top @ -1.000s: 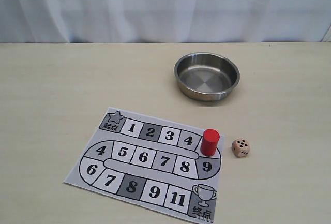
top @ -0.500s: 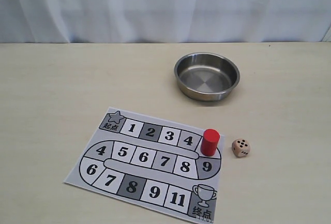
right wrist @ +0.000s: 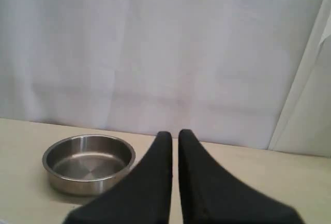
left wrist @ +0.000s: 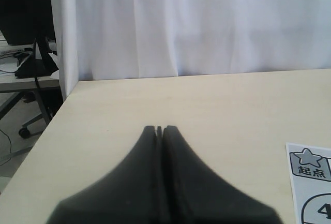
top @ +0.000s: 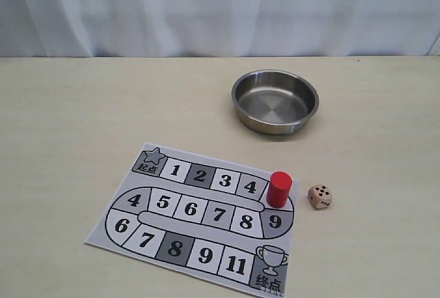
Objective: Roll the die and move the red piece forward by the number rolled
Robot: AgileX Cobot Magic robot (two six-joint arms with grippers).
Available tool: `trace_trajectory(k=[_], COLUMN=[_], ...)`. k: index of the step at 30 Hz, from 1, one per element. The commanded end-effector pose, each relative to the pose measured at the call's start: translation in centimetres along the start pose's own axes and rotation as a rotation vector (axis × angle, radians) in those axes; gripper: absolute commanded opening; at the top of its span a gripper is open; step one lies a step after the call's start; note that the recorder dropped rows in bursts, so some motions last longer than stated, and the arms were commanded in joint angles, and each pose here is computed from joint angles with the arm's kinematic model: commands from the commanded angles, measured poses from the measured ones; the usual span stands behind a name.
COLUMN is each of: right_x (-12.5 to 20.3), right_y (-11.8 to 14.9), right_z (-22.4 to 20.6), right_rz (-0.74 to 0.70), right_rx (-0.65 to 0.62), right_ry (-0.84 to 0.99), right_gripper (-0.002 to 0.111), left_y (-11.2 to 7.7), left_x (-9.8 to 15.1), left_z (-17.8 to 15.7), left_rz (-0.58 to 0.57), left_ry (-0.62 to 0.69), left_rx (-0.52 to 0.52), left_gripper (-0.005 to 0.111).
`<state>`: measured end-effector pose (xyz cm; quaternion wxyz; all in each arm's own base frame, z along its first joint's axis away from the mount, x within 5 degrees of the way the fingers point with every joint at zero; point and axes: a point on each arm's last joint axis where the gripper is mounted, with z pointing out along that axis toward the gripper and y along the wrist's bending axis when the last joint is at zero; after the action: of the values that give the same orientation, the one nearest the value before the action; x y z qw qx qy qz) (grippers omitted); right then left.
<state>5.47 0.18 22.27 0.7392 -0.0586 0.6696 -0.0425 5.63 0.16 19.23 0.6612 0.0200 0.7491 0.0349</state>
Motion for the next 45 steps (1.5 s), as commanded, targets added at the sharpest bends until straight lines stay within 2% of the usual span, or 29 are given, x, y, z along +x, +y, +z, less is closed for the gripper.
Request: trace_trajectory(k=[1, 15, 45], right_x=[0.0, 1.8, 2.4], right_y=[-0.2, 0.2, 0.2], right_z=[0.0, 0.0, -0.1], right_rz=[-0.023, 0.053, 0.077], right_rx=[0.042, -0.011, -0.004], right_ry=[-0.09, 0.108, 0.171], right_gripper=[0.004, 0.004, 0.004], left_y=[0.0, 0.0, 0.0], left_x=[-0.4, -0.4, -0.4], left_z=[-0.1, -0.1, -0.1], left_rz=[-0.003, -0.003, -0.003], left_ry=[-0.021, -0.023, -0.026], left_rx=[0.0, 0.0, 0.0], left_gripper=[0.0, 0.0, 0.0])
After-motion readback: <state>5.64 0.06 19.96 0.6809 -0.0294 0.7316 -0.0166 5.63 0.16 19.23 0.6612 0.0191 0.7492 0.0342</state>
